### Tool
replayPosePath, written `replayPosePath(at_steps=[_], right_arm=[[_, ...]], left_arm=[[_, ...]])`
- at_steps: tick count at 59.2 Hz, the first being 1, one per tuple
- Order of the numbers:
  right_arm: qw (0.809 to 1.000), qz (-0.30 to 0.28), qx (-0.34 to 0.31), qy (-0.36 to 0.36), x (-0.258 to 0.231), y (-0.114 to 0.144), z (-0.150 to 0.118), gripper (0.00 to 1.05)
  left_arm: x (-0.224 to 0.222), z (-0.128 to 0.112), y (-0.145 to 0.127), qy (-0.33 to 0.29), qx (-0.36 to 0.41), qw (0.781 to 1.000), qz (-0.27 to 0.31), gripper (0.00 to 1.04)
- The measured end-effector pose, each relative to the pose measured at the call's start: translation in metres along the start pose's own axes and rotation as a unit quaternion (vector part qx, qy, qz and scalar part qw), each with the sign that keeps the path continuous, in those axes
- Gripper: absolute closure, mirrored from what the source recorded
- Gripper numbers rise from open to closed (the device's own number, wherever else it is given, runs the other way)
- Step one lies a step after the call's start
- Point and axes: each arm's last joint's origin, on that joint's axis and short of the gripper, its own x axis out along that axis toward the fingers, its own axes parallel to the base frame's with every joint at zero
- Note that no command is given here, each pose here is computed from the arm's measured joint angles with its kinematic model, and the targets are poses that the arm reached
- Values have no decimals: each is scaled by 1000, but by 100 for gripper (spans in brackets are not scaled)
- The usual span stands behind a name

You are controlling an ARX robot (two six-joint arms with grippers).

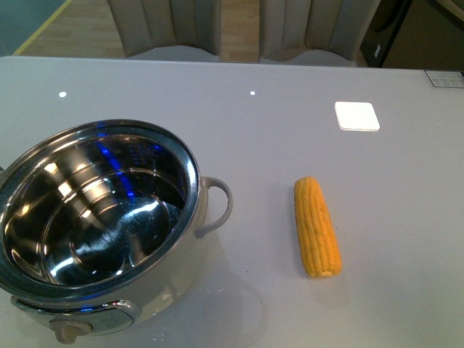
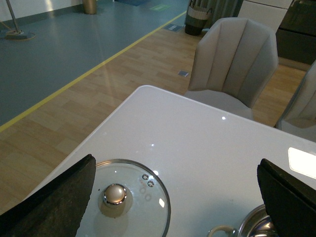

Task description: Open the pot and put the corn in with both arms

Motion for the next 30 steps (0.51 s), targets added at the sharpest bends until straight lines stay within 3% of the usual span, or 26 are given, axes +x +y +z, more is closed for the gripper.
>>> replayPosePath(at_steps=[23, 27, 30], right_arm=[[1000, 0, 0, 0, 0, 0, 0, 9], [1000, 0, 0, 0, 0, 0, 0, 9], [1000, 0, 0, 0, 0, 0, 0, 9]], left_arm=[[-4, 0, -1, 1, 1, 1000, -6, 8], [-9, -7, -8, -56, 40, 992, -106, 25], [-14, -11, -16, -64, 49, 989, -126, 34]])
